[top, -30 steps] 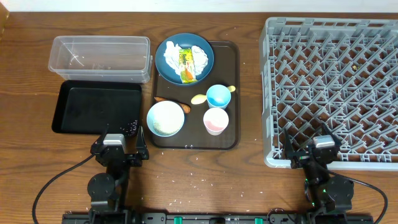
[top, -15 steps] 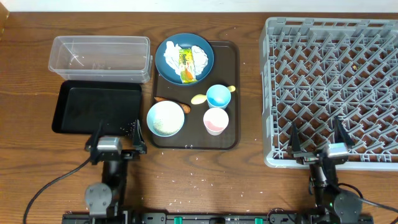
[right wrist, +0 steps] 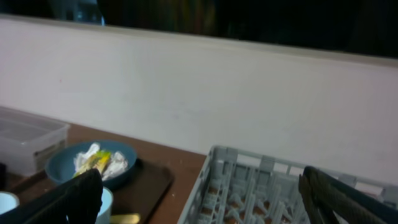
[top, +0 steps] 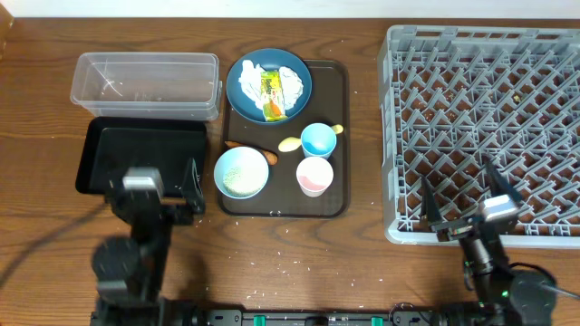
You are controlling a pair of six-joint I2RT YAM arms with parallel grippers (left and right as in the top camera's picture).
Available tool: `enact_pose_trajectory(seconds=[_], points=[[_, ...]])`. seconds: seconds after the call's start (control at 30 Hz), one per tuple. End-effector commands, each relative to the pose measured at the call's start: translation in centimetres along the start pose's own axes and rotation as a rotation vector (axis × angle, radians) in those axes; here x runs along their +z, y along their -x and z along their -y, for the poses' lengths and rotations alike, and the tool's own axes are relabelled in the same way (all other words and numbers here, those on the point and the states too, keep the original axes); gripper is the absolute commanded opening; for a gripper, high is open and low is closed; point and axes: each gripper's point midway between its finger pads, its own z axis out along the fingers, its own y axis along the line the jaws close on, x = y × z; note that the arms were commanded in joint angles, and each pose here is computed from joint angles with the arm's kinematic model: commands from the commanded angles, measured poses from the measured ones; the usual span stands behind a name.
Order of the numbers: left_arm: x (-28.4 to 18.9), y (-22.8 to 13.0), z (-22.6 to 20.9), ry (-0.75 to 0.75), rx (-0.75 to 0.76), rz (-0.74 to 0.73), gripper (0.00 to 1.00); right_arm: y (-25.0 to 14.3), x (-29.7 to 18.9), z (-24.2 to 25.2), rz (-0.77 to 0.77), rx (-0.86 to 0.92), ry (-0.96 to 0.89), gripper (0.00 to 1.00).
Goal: Sort waste into correct bins and load items into the dishwasher rack
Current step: 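Reach the left gripper to the blue plate and grasp the paper waste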
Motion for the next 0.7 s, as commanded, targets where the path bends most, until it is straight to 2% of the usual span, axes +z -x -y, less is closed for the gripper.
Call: enact_pose_trajectory(seconds=[0.0,0.2,0.33,0.47,0.67], points=[[1.8,3.1,1.0,-0.054,0.006,-0.121,0.91,2.8,1.2,-0.2,-0.061,-0.001,0.042,0.99],[7.7,4.0,3.2,-0.13,-0.014,-0.5,0.91,3.0,4.4,-1.2,-0.357,0.071,0.167,0.99],[13.0,3.5,7.2,-0.226,0.082,-0.683,0.91,2.1,6.0,-1.2,-0.529,0.128,0.194,0.99],[18.9,1.7,11.7,-0.29,0.134,-0.752,0.91,0.8,7.2,-1.4,-0.609,0.203,0.211,0.99],[26.5,-6.3,16.5,-0.338,0.157,-0.784,0.91,-2.2,7.1,-2.3,-0.73,0.266,0.257,0.99]])
